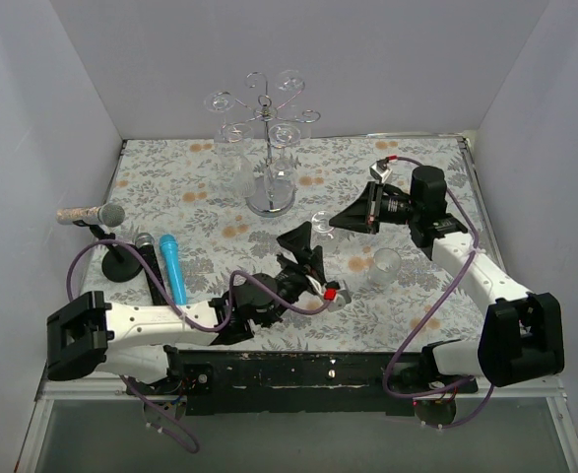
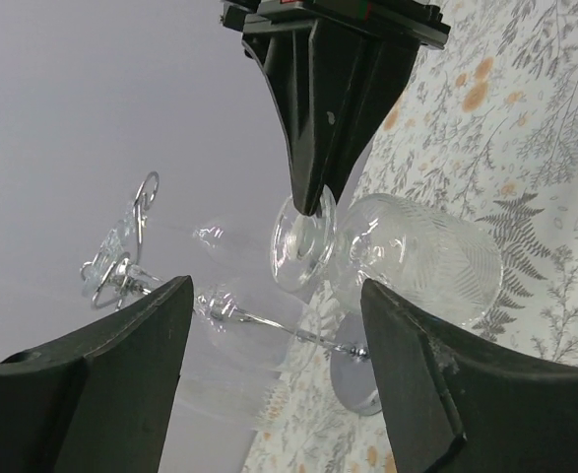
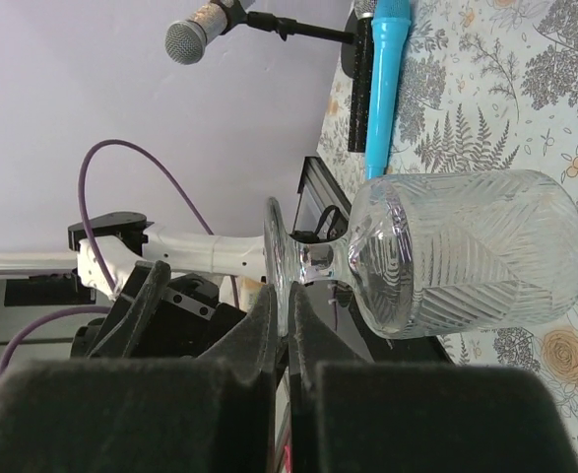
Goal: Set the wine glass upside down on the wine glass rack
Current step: Turn the wine glass upside down at the wine rack.
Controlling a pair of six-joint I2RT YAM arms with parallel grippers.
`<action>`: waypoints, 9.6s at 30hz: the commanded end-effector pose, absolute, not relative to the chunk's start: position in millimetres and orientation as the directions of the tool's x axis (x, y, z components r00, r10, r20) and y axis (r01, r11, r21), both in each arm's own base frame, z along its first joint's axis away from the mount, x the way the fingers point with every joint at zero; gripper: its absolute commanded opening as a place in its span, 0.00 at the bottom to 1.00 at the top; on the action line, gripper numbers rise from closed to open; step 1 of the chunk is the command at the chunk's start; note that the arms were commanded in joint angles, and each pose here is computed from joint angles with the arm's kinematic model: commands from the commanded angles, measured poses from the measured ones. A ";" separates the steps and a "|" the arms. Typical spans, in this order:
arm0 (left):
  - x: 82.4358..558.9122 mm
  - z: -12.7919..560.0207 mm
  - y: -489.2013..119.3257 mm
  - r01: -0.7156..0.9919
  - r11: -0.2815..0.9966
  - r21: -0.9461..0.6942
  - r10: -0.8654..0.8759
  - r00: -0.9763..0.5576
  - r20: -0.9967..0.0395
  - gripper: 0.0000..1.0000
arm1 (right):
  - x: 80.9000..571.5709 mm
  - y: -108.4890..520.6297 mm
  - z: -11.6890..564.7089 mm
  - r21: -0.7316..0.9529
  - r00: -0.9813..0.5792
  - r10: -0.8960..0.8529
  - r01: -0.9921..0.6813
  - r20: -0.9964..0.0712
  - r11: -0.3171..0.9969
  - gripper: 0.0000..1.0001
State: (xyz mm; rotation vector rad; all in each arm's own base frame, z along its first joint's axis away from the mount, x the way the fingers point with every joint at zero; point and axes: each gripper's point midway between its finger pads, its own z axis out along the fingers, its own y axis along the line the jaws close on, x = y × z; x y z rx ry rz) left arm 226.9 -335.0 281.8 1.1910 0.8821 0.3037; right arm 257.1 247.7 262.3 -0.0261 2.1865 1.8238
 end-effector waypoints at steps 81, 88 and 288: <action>199.4 363.4 -196.6 0.376 0.825 -0.422 -0.422 -0.086 -0.902 0.98 | 491.5 268.5 417.6 0.976 -0.822 0.535 -0.217 -0.194 0.021 0.01; 200.0 362.9 -198.8 0.377 0.826 -0.419 -0.418 -0.088 -0.904 0.98 | 491.1 275.4 414.2 0.978 -0.832 0.524 -0.207 -0.183 0.013 0.01; 200.3 345.1 -208.6 0.373 0.823 -0.429 -0.411 -0.130 -0.902 0.98 | 518.9 256.9 406.6 0.947 -0.707 0.632 -0.271 -0.319 0.175 0.38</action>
